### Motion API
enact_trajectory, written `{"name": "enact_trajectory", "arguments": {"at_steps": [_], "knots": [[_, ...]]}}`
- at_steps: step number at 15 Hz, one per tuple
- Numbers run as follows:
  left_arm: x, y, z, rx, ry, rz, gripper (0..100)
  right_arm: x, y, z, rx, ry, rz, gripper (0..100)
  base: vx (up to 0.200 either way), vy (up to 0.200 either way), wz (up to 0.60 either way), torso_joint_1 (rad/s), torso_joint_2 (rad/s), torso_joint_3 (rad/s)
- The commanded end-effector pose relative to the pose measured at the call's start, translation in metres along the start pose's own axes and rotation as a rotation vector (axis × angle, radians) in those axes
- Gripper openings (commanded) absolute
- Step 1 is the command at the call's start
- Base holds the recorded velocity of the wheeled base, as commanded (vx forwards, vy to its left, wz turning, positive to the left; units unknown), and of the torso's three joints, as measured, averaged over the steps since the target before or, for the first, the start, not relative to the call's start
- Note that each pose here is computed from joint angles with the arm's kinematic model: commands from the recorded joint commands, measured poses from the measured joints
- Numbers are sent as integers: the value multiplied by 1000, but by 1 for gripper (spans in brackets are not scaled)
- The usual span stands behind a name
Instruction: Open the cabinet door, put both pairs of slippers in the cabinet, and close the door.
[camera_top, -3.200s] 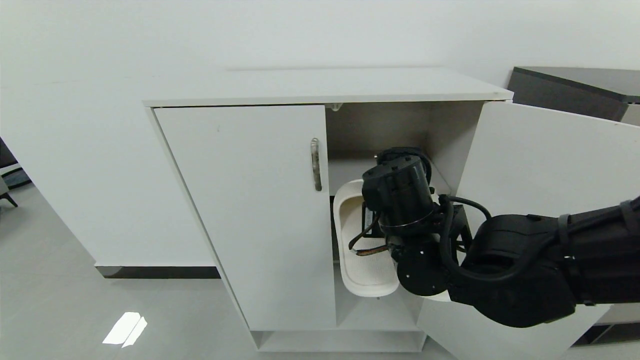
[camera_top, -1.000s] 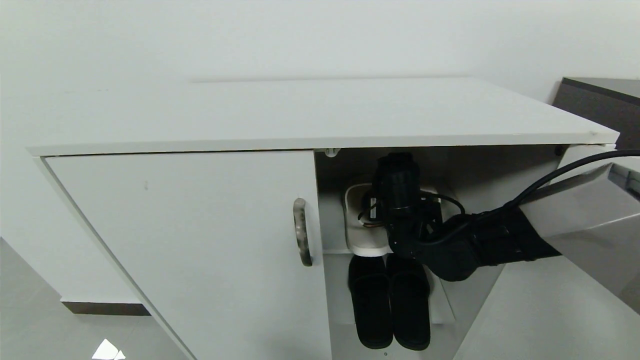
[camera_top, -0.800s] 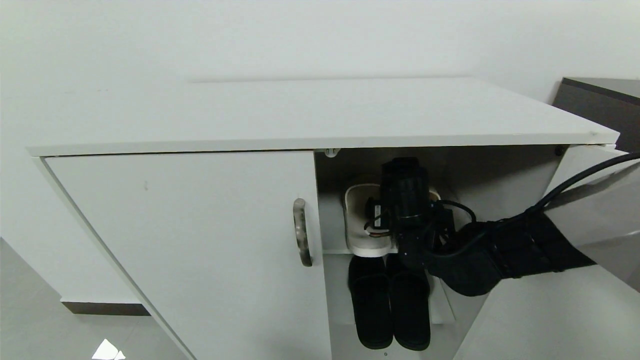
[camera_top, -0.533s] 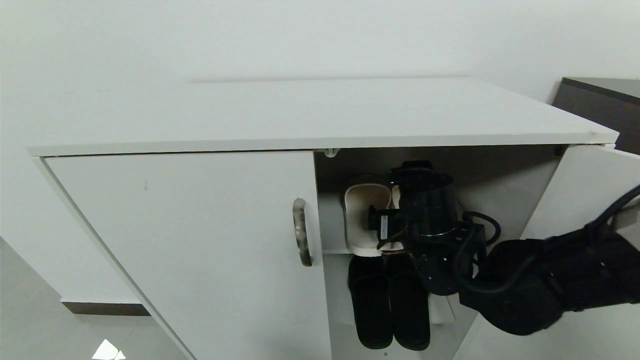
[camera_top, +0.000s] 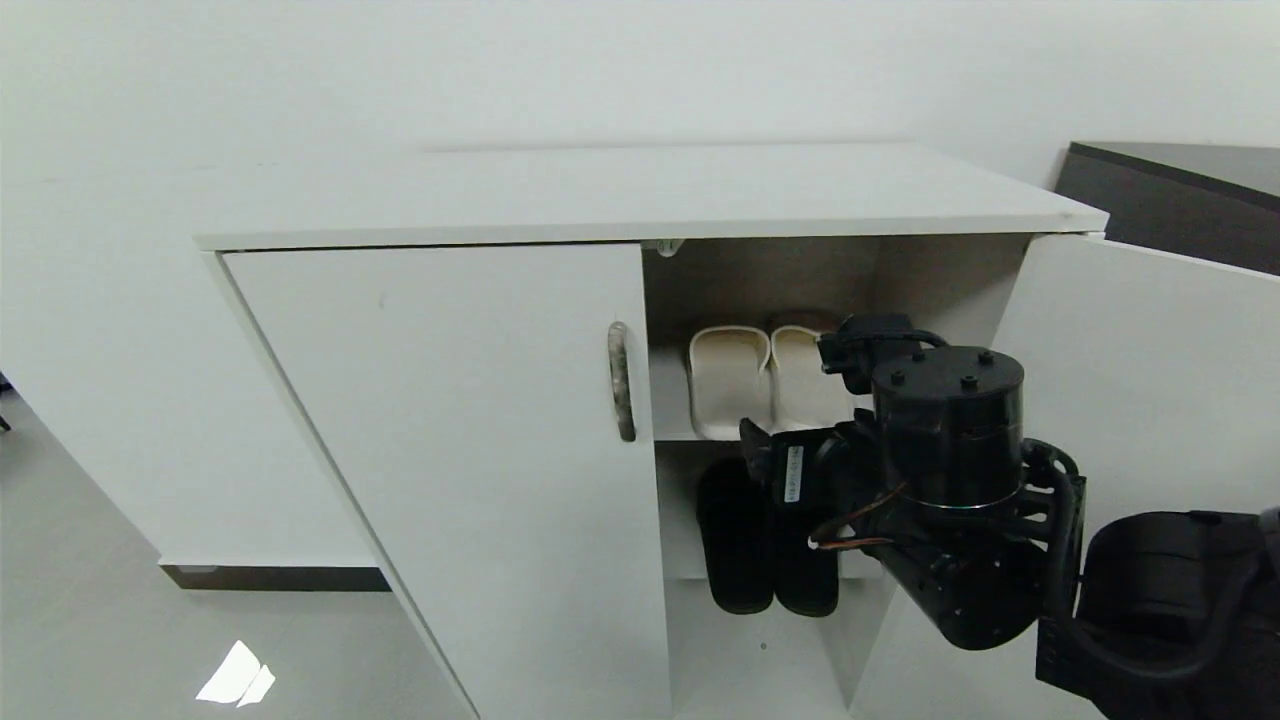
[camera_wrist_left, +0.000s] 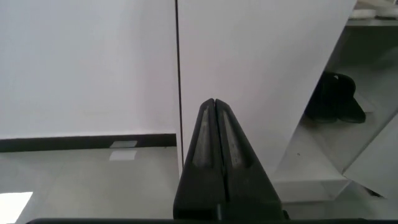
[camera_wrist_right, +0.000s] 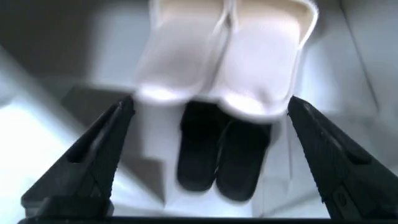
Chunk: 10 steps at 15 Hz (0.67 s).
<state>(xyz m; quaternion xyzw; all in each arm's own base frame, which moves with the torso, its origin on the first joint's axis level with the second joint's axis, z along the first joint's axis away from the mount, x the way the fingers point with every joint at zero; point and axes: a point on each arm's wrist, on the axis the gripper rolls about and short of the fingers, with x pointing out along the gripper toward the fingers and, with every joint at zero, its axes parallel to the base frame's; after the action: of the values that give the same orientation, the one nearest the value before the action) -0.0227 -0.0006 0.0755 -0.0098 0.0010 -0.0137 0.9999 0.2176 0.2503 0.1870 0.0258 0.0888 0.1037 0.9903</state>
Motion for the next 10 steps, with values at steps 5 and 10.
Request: {"name": "enact_trajectory", "arguments": {"at_steps": [5,10], "knots": [[0,0,0,0,1,0,0,-13,-6,-2,3,13,90,0,-200,0,0,4,0,3],[0,0,0,0,1,0,0,-16,-8,-8,3,25,160,0,-200,0,0,0,3,3]]}}
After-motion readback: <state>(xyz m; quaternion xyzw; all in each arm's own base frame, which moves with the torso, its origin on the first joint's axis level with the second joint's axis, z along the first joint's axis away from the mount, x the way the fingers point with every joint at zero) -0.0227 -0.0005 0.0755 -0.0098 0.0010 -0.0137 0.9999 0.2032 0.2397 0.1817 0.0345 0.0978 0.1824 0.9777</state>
